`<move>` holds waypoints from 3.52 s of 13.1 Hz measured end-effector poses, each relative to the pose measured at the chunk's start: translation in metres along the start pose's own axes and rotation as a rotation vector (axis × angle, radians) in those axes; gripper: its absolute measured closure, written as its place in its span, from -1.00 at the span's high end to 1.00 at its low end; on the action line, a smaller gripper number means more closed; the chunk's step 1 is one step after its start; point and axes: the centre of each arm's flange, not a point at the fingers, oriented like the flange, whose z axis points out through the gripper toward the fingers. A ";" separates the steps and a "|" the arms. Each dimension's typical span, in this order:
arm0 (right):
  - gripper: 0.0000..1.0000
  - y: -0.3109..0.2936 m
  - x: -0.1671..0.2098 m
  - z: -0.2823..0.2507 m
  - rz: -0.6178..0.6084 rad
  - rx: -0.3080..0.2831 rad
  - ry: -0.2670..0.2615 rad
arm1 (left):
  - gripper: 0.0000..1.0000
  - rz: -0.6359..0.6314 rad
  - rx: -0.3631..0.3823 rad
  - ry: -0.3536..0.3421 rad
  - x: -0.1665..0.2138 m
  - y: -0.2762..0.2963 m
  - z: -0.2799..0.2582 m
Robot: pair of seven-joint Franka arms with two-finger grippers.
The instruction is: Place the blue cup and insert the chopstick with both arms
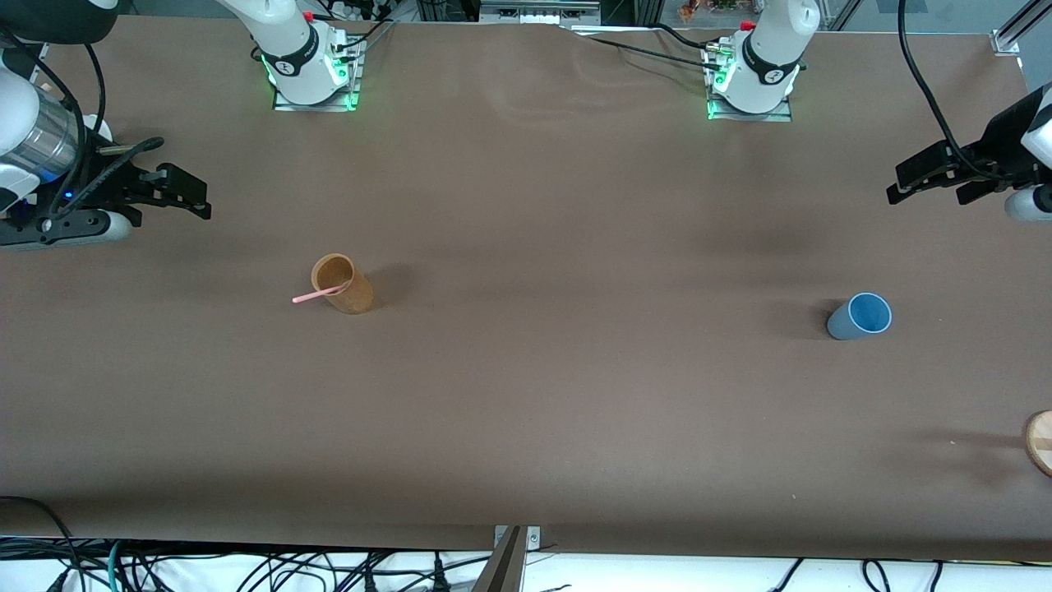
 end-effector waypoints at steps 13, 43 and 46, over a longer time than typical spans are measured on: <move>1.00 -0.009 0.021 0.020 0.036 0.028 0.039 | 1.00 0.001 0.038 -0.011 0.004 -0.001 0.007; 0.53 -0.056 0.032 0.268 0.202 0.020 0.086 | 1.00 -0.018 0.120 -0.125 0.091 -0.018 0.193; 0.05 -0.056 0.031 0.270 0.203 0.020 0.086 | 1.00 0.012 0.129 -0.087 0.092 -0.025 0.229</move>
